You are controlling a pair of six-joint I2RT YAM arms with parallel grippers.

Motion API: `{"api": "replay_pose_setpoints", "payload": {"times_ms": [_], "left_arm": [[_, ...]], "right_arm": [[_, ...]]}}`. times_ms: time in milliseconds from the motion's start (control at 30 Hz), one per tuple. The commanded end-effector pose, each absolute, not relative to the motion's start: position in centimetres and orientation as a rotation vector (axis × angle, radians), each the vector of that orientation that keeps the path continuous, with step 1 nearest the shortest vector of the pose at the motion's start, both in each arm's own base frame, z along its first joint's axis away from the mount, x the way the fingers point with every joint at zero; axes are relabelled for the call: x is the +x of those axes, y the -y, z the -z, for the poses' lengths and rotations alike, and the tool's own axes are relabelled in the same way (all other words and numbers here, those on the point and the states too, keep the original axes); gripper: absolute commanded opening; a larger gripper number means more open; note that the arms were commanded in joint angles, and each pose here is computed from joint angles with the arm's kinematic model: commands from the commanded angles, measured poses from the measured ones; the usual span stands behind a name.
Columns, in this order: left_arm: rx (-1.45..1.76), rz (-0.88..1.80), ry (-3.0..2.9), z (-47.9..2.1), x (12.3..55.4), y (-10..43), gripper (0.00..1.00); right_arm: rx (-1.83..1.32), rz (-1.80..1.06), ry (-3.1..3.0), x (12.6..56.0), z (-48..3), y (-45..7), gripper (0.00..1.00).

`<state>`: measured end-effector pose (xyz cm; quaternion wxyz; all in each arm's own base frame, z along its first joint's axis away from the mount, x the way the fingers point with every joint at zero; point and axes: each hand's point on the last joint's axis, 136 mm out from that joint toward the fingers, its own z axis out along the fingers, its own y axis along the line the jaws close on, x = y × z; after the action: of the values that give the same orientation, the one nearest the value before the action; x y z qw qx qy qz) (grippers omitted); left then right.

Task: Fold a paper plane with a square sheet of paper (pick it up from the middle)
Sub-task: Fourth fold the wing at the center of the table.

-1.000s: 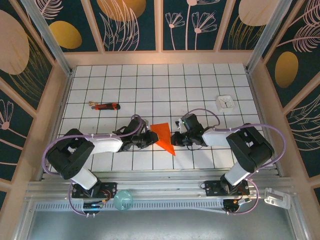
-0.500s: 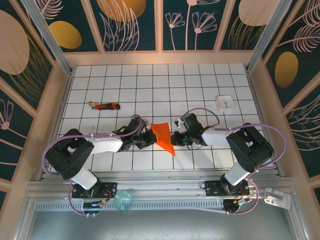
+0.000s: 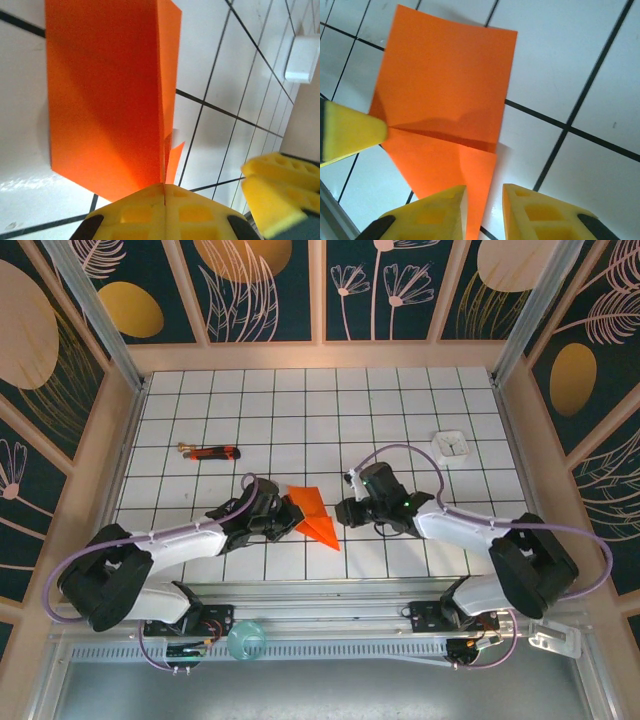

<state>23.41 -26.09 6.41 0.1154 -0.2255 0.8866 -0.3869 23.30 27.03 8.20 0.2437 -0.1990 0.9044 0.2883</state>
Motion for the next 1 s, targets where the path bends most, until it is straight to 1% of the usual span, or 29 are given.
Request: {"api": "replay_pose_setpoints", "payload": {"times_ms": [0, 267, 333, 467, 733, 967], "left_arm": [[-0.862, 1.066, -2.638, -5.4, 22.5, 24.8, 0.00], [-0.895, 1.109, -2.678, -5.7, 22.2, 25.8, 0.00], [-0.894, 1.116, -2.682, -5.7, 22.2, 25.9, 0.00], [-0.884, 1.127, -2.694, -5.8, 22.1, 26.2, 0.00], [-0.854, 1.135, -2.713, -6.0, 21.8, 26.3, 0.00], [-0.847, 1.140, -2.720, -5.9, 21.6, 26.2, 0.00]], "right_arm": [[-0.586, -0.635, -2.408, 23.0, -8.6, -27.0, 0.27], [-0.655, -0.581, -2.311, 19.7, -7.6, -29.8, 0.30], [-0.662, -0.530, -2.291, 19.3, -7.1, -30.0, 0.33], [-0.689, -0.456, -2.284, 18.7, -5.9, -30.6, 0.35], [-0.717, -0.305, -2.278, 19.0, -4.0, -31.2, 0.34], [-0.723, -0.282, -2.267, 19.1, -4.0, -31.4, 0.32]]}}
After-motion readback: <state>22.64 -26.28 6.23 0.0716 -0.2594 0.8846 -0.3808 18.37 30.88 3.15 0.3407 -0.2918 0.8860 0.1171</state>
